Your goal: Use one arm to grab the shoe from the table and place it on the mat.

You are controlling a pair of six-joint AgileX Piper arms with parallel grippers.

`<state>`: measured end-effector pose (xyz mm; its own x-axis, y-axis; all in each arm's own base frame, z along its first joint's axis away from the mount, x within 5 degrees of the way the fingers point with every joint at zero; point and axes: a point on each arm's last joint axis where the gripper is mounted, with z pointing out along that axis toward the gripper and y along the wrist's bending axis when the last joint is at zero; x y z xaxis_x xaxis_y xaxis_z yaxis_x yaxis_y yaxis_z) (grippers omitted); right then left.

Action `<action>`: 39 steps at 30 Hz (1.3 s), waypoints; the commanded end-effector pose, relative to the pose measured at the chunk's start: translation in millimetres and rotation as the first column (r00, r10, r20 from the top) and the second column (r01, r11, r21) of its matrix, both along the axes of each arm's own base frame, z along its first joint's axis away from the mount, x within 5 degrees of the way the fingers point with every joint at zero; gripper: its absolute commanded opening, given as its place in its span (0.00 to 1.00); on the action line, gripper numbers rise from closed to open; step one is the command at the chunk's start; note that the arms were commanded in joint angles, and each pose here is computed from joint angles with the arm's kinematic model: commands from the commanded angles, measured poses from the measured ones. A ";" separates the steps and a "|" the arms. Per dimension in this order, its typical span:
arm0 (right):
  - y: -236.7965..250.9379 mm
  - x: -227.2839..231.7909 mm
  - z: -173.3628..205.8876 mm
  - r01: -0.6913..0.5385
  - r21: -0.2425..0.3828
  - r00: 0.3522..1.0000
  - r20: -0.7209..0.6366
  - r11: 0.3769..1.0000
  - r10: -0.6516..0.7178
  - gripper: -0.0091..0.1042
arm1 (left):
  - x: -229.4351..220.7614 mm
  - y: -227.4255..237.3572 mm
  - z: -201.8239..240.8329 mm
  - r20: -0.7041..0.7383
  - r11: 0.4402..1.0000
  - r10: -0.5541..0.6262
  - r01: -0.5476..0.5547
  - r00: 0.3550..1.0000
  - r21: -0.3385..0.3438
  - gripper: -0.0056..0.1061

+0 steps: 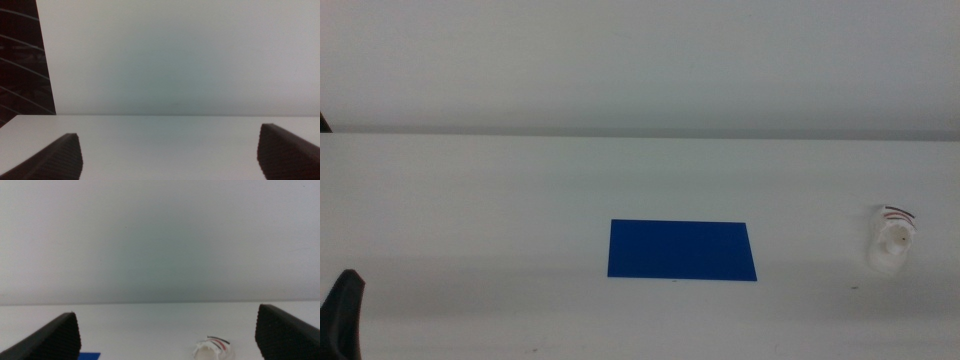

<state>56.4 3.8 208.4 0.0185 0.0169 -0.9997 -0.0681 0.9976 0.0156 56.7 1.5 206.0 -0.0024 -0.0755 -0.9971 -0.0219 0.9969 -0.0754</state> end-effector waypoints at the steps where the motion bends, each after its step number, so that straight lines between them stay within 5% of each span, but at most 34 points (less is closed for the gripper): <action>1: -0.6 -2.3 -2.7 0.008 -0.008 1.000 -0.008 1.000 -0.008 0.90 | -1.3 -0.3 -11.1 0.010 1.000 -0.004 0.004 1.000 -0.008 0.89; 10: 1.7 9.2 68.1 0.002 0.027 0.939 -0.343 1.000 0.007 0.90 | -1.3 -0.3 -11.1 0.010 1.000 -0.004 0.004 1.000 -0.008 0.89; 12: 4.4 22.0 81.7 0.007 0.077 0.902 -0.430 0.997 0.027 0.90 | -1.3 -0.3 -11.1 0.010 1.000 -0.004 0.004 1.000 -0.008 0.89; 14: 8.0 33.2 86.2 0.045 0.163 0.822 -0.567 0.986 0.057 0.90 | -1.3 -0.3 -11.1 0.010 1.000 -0.004 0.004 1.000 -0.008 0.89; 17: 5.2 56.7 86.4 0.192 0.182 0.678 -0.735 0.964 0.004 0.90 | -1.3 -0.3 -11.1 0.010 1.000 -0.004 0.004 1.000 -0.008 0.89; 20: -2.1 79.9 81.2 0.435 0.203 0.564 -0.821 0.877 -0.089 0.90 | -1.3 -0.3 -11.1 0.010 1.000 -0.004 0.004 1.000 -0.008 0.89; 24: -8.8 110.5 72.5 0.587 0.149 0.463 -0.868 0.796 -0.180 0.90 | -1.3 -0.3 -11.1 0.010 1.000 -0.004 0.004 1.000 -0.008 0.89; 33: -1.5 181.2 54.0 0.553 0.016 0.259 -0.954 0.833 -0.154 0.90 | -1.3 -0.3 -11.1 0.010 1.000 -0.004 0.004 1.000 -0.008 0.89; 39: -14.1 221.1 42.7 0.568 -0.048 0.213 -0.955 0.822 -0.204 0.90 | -1.3 -0.3 -11.1 0.010 1.000 -0.004 0.004 1.000 -0.008 0.89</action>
<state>268.9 -4.5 252.9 -0.7731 0.5586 -0.3004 0.5699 0.8197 0.0574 56.7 1.5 206.0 -0.0024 -0.0755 -0.9971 -0.0219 0.9969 -0.0754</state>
